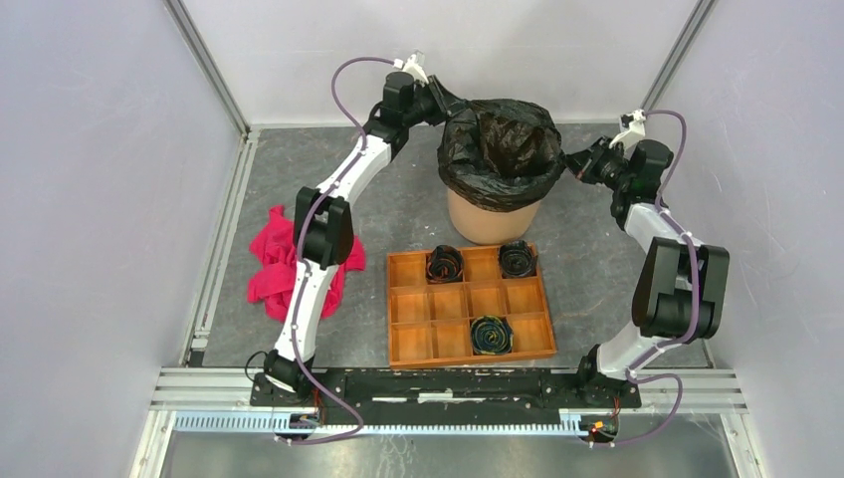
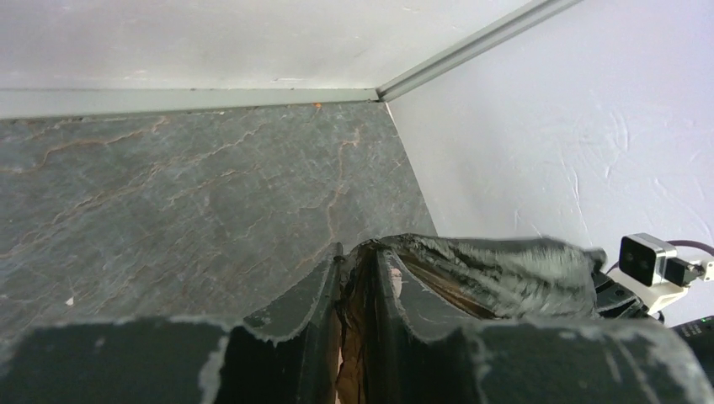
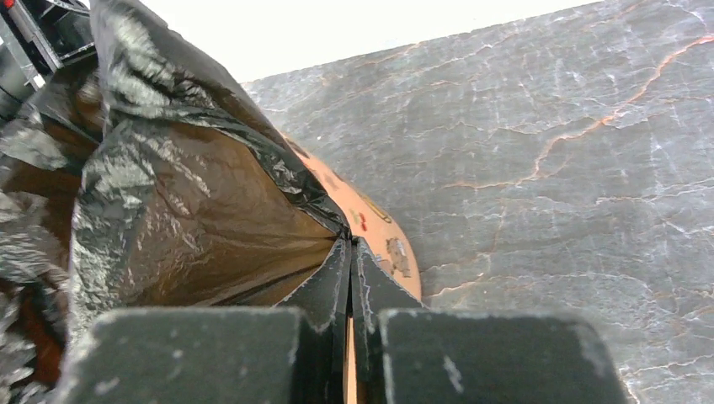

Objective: Put the trash bags into the trash bin

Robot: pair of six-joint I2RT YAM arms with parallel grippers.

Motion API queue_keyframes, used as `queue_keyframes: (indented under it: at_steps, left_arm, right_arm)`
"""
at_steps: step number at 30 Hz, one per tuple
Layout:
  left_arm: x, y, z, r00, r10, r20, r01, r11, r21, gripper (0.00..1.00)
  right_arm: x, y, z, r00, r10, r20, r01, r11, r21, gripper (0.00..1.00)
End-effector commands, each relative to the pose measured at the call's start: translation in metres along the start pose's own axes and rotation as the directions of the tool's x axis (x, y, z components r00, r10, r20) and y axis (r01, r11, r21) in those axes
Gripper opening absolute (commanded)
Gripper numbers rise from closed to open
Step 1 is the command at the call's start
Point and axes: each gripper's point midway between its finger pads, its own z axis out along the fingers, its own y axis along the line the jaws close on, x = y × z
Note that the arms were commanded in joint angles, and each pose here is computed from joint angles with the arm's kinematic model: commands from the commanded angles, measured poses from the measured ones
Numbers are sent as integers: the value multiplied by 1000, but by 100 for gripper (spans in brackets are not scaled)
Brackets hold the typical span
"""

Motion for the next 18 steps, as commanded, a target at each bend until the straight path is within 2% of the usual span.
queue_keyframes:
  at_steps: [1, 6, 12, 18]
  left_arm:
    - [-12, 7, 3, 996, -84, 28, 83, 996, 46, 27]
    - [1, 37, 1, 989, -145, 8, 145, 989, -9, 26]
    - [16, 42, -10, 988, -148, -45, 147, 989, -22, 25]
    - [8, 43, -41, 992, -107, -73, 102, 992, -71, 24]
  right_arm:
    - [-13, -11, 13, 998, -54, 26, 53, 998, 38, 1]
    - [13, -31, 20, 998, -49, -47, 53, 995, 88, 0]
    - [47, -24, 14, 991, -55, -124, 65, 995, 76, 0]
    - [39, -9, -5, 984, -115, -135, 128, 988, 89, 0]
